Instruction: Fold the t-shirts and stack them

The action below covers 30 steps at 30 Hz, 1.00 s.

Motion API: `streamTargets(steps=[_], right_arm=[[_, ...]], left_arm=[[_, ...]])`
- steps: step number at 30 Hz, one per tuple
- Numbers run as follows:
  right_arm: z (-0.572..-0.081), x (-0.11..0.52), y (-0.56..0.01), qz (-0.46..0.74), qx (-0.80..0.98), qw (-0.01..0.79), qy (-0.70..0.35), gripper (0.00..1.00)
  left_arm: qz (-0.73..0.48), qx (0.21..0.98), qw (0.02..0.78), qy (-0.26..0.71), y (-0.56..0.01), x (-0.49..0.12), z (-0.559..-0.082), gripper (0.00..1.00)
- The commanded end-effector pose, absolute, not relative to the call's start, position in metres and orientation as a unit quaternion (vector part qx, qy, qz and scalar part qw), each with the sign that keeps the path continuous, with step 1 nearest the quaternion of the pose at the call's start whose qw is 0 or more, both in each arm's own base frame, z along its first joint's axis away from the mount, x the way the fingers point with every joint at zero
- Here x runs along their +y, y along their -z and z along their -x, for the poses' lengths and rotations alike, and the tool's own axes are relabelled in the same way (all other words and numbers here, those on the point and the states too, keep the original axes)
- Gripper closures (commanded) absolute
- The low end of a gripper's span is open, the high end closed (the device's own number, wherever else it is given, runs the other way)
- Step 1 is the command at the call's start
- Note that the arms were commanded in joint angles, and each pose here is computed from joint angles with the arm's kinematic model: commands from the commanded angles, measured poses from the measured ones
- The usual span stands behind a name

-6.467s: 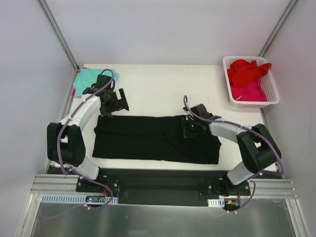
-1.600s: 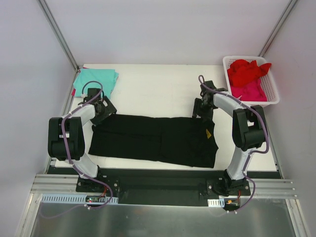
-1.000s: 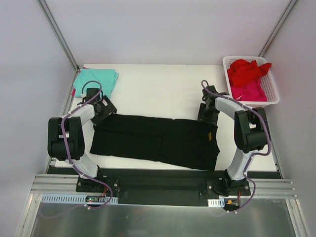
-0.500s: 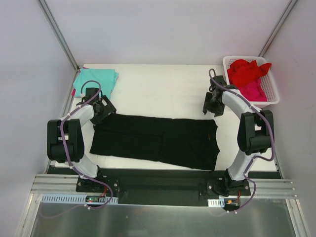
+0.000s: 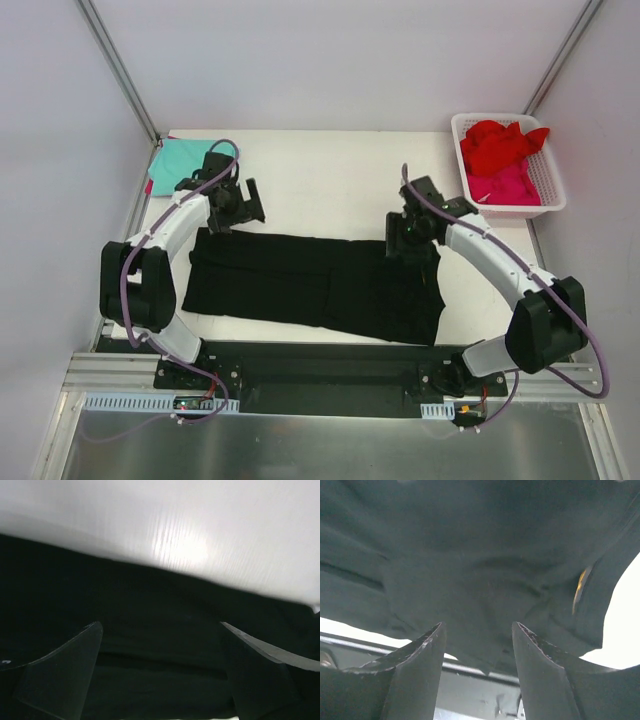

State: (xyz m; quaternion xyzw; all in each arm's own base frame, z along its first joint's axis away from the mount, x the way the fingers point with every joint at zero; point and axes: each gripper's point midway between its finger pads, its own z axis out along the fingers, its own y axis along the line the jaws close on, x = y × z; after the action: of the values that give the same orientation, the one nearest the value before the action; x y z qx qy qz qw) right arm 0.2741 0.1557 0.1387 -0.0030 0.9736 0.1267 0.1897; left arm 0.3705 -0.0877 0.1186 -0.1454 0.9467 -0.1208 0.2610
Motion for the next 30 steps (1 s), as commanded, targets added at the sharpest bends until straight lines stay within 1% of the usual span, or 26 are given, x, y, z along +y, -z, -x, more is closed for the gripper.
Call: streamTargets(steps=[1,6,10,14,22,26,30], right_arm=[[-0.214,0.15,-0.096,-0.013,0.991,0.111,-0.079,0.41],[-0.2,0.141,-0.075,-0.032,0.993,0.104,-0.043,0.41],[-0.202,0.134,-0.062,-0.043,0.993,0.107,-0.014,0.41],[-0.205,0.131,-0.047,-0.051,0.993,0.104,0.005,0.41],[-0.219,0.132,-0.04,-0.063,0.991,0.112,0.02,0.41],[-0.219,0.129,-0.031,-0.066,0.992,0.098,0.039,0.41],[-0.221,0.126,-0.021,-0.073,0.992,0.091,0.055,0.41]], left_arm=[[0.093,0.977,0.15,0.12,-0.081,-0.108,-0.315,0.01],[0.094,0.986,0.114,0.078,-0.059,-0.106,-0.288,0.01],[0.112,0.986,0.111,0.047,-0.046,-0.095,-0.281,0.01],[0.117,0.985,0.115,0.049,-0.038,-0.095,-0.28,0.01],[0.128,0.983,0.123,0.054,-0.025,-0.096,-0.28,0.01],[0.135,0.984,0.099,0.058,-0.006,-0.097,-0.267,0.01],[0.144,0.983,0.094,0.061,0.003,-0.096,-0.257,0.01]])
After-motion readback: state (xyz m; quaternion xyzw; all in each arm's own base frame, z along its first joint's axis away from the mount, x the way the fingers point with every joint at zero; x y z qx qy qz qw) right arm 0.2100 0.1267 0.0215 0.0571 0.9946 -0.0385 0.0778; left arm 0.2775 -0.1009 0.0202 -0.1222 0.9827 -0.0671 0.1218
